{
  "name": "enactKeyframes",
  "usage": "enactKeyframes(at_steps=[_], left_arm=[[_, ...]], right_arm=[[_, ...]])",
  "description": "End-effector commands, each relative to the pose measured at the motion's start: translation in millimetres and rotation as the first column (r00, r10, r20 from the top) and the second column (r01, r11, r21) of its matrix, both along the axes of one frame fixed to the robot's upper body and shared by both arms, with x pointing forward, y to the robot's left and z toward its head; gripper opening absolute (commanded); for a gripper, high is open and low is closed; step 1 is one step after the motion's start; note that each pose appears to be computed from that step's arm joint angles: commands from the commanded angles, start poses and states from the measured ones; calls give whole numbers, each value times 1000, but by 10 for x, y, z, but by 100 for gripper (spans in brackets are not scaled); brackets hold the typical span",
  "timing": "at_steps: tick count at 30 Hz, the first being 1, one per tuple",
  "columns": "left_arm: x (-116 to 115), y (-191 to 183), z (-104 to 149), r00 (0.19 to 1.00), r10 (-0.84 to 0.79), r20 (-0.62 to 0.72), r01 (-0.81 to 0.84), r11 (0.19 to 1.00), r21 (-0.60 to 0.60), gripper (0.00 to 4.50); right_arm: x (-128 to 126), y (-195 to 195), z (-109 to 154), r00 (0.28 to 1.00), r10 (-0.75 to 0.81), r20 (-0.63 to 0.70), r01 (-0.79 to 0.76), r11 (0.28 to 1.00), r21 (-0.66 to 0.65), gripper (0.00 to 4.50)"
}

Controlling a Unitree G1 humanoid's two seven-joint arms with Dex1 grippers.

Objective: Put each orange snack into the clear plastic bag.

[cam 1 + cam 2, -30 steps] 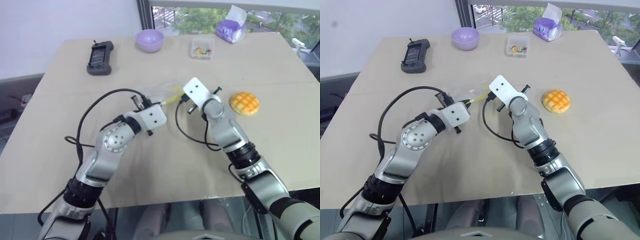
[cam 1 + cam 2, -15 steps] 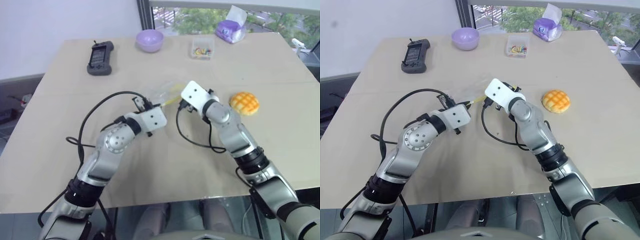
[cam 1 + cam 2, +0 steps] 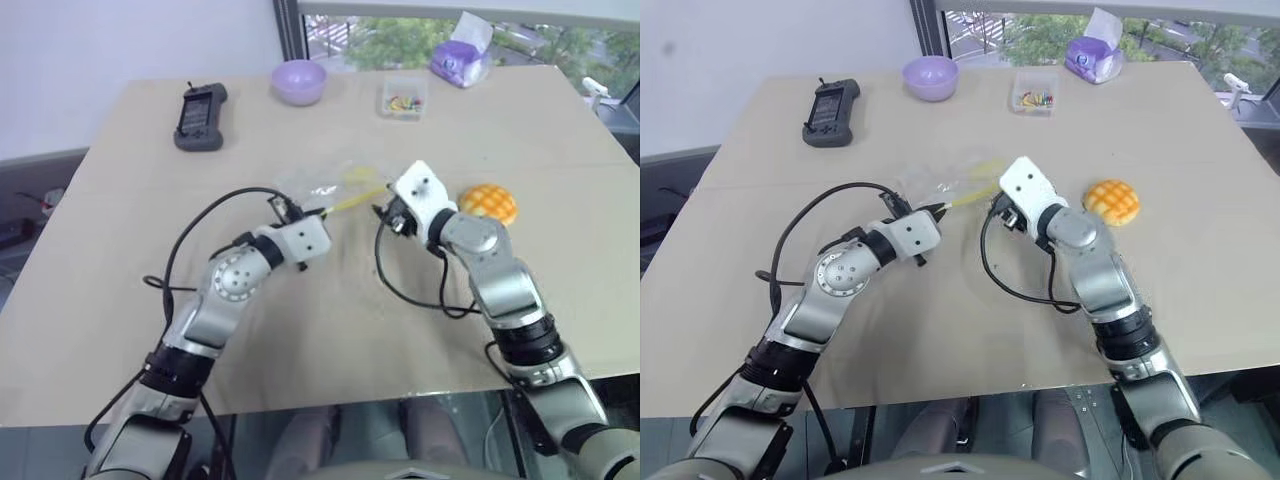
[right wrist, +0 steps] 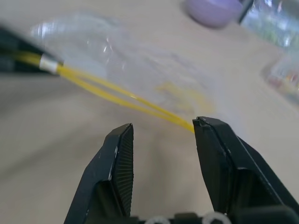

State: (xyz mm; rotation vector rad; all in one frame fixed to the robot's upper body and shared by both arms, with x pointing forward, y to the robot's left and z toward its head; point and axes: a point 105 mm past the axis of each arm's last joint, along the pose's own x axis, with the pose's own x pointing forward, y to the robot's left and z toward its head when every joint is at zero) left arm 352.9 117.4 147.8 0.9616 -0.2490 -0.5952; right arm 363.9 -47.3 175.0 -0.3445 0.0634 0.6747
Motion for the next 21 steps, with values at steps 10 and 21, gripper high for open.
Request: enactKeyframes(at_steps=[10,21], left_arm=[[-15,-60,124,998,-32,51,34,998,-45,0],[-82,-184,119,995,-84,61,85,996,-10,0]], right_arm=[[-44,172,102,991,26,-130,4,974,225,4],[-36,329,66,987,70,-146,-33,970,240,4]])
